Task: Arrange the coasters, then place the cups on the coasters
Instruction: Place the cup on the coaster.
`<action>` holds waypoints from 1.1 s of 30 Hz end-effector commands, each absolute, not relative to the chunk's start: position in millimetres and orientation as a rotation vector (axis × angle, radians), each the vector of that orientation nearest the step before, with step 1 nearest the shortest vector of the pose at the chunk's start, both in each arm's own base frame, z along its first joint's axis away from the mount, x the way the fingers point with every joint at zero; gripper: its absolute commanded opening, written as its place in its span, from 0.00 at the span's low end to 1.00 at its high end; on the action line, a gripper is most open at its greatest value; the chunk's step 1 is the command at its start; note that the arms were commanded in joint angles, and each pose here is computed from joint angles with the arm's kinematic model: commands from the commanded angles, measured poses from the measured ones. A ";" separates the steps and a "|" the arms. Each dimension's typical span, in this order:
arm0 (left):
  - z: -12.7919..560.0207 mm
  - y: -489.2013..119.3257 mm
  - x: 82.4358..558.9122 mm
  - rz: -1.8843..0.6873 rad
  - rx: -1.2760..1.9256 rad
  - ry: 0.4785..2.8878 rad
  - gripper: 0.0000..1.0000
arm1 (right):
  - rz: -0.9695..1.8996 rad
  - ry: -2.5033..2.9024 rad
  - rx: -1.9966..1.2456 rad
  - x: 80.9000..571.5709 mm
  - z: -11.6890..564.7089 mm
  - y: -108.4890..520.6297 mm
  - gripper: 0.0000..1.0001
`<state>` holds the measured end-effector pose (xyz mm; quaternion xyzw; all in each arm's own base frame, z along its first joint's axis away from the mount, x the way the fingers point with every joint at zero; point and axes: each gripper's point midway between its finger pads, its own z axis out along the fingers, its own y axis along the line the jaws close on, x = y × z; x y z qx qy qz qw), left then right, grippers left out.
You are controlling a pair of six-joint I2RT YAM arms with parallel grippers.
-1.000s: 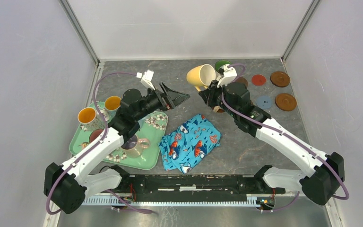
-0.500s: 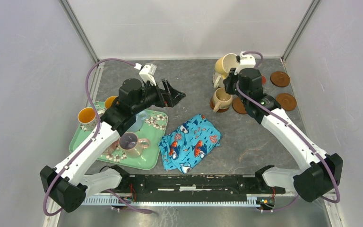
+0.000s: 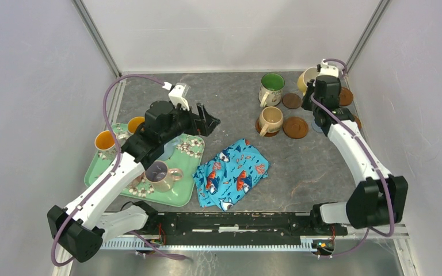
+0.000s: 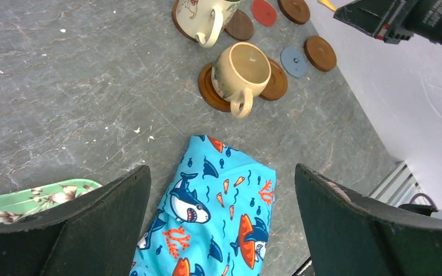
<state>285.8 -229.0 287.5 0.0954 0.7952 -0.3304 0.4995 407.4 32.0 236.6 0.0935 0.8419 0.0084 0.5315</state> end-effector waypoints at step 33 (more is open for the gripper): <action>265.8 -208.7 291.6 -0.634 0.288 1.857 1.00 | 0.161 2.203 0.251 535.7 117.4 1.4 0.00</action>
